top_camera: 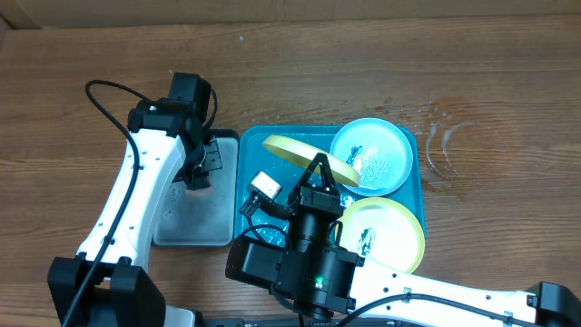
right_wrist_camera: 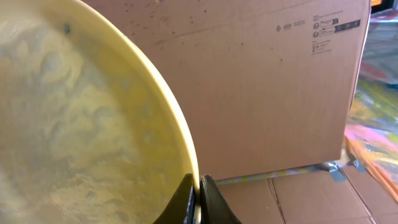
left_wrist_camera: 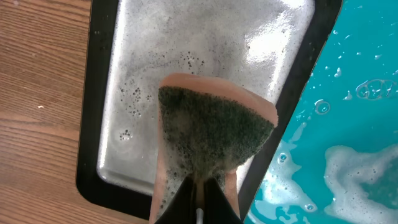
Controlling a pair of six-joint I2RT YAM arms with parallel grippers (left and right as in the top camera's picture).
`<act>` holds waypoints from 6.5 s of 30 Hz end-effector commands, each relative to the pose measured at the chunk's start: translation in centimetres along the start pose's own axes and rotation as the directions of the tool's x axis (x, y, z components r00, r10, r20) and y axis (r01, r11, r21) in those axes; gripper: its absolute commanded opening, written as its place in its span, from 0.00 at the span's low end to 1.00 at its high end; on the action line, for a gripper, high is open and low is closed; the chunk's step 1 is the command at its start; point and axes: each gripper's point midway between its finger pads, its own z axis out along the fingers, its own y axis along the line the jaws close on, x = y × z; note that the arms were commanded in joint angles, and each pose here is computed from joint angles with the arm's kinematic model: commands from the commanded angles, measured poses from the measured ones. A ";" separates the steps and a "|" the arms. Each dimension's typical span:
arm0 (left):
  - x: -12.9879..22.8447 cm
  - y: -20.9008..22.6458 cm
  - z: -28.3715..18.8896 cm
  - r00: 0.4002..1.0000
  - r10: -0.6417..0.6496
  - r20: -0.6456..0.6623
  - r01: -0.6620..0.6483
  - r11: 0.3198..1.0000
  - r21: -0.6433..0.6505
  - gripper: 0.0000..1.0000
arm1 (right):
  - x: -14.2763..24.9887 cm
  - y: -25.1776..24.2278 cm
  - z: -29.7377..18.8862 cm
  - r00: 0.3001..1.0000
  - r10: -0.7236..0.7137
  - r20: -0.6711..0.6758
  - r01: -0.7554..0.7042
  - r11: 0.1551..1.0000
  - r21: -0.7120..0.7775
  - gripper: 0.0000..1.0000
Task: Clean dirty plates on tray and stack at the side
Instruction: 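Carry the yellow plate with the right gripper toward the table's right side, then lower the yellow plate onto the table right of the tray, release, then move the right gripper back and grip the light-blue plate's rim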
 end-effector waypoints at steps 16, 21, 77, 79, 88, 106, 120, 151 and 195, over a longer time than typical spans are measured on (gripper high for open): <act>0.1 0.1 0.2 1.000 0.002 -0.010 -0.002 1.000 0.004 0.04 | -0.9 -1.3 -0.2 0.994 0.111 0.005 -0.111 0.994 0.018 0.04; 0.1 0.1 0.2 1.000 0.002 -0.009 -0.002 1.000 0.005 0.04 | -0.6 4.6 1.7 0.968 0.241 -0.069 -0.250 0.920 -0.301 0.04; 0.1 -0.3 0.2 1.000 0.004 -0.010 -0.003 1.000 0.025 0.04 | 38.5 9.8 18.1 -0.621 0.486 -0.615 -0.669 0.079 0.739 0.04; 0.0 -0.4 0.2 1.000 0.003 -0.007 -0.003 1.000 0.027 0.04 | 40.9 10.2 17.8 -0.654 0.468 -0.595 -0.635 0.088 0.767 0.04; 0.0 -0.4 0.2 1.000 0.003 -0.005 -0.003 1.000 0.028 0.04 | 44.6 13.4 17.4 -0.742 0.392 -0.543 -0.553 0.098 0.827 0.04; -0.1 -0.4 0.2 1.000 0.002 -0.003 -0.002 1.000 0.029 0.04 | 28.8 6.4 19.7 -0.221 0.461 -0.859 -0.965 0.025 0.261 0.42; 0.1 -0.8 0.2 1.000 0.003 -0.010 -0.003 0.999 0.049 0.04 | 22.6 14.9 16.6 0.040 0.249 -0.968 -0.998 0.062 -0.025 0.49; 0.1 -0.7 0.2 1.000 0.008 -0.010 -0.007 0.999 0.045 0.04 | 22.6 24.8 16.8 0.016 0.059 -0.998 -1.000 0.005 -0.016 0.04; 2.0 -18.2 9.4 0.962 0.272 0.023 -0.271 0.944 0.190 0.04 | 13.7 27.7 9.9 0.114 0.062 -0.992 -0.993 -0.025 -0.116 0.04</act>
